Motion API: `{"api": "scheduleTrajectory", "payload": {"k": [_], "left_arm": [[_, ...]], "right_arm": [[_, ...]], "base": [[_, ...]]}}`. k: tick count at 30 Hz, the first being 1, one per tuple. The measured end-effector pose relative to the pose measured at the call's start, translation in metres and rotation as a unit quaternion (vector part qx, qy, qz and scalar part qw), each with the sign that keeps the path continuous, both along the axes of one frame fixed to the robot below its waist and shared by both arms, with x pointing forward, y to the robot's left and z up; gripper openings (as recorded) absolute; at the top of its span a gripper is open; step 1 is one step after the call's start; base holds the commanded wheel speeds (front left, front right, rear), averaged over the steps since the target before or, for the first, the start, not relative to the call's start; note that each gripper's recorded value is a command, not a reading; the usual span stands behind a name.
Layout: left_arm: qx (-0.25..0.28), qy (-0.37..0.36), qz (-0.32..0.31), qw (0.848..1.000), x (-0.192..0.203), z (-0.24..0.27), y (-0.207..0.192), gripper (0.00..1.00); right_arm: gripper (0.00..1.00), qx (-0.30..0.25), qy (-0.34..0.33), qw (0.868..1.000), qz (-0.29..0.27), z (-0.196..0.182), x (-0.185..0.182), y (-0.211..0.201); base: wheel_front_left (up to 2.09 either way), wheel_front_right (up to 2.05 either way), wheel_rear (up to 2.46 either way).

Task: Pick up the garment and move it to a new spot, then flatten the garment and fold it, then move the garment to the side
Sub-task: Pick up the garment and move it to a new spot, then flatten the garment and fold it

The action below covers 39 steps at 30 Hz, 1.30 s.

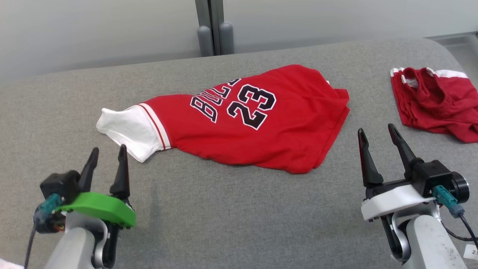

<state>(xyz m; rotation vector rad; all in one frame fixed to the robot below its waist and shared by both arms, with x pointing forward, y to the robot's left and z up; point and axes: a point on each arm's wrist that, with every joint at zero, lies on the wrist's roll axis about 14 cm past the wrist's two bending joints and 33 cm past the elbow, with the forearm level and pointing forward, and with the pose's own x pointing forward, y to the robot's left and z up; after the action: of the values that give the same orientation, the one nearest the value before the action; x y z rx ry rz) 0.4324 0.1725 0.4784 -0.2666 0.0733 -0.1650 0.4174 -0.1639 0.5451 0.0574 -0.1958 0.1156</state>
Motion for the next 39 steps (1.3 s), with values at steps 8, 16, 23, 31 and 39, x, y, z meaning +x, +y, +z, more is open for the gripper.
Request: {"api": "scheduleTrajectory", "payload": {"k": [8, 16, 23, 31, 39], "left_arm": [[-0.019, -0.025, 0.010, 0.999, -0.046, 0.008, -0.016, 1.00], [-0.037, -0.030, 0.028, 0.998, -0.074, 0.007, -0.019, 1.00], [-0.039, -0.030, 0.034, 0.998, -0.079, 0.005, -0.019, 1.00], [-0.037, -0.031, 0.036, 0.998, -0.079, 0.005, -0.018, 1.00], [-0.036, -0.026, 0.036, 0.998, -0.074, 0.001, -0.019, 1.00]], "right_arm": [[1.00, 0.007, 0.016, 1.000, 0.005, -0.009, -0.024, 0.003], [1.00, 0.023, 0.033, 0.999, 0.002, -0.021, -0.040, 0.001], [1.00, 0.025, 0.044, 0.999, 0.005, -0.028, -0.042, 0.003], [1.00, 0.024, 0.050, 0.998, 0.006, -0.032, -0.040, 0.004], [1.00, -0.014, 0.030, 0.999, 0.003, -0.018, -0.014, 0.003]], "base": [[0.00, 0.00, 0.00], [0.00, 0.00, 0.00], [0.00, 0.00, 0.00], [0.00, 0.00, 0.00], [0.00, 0.00, 0.00]]}}
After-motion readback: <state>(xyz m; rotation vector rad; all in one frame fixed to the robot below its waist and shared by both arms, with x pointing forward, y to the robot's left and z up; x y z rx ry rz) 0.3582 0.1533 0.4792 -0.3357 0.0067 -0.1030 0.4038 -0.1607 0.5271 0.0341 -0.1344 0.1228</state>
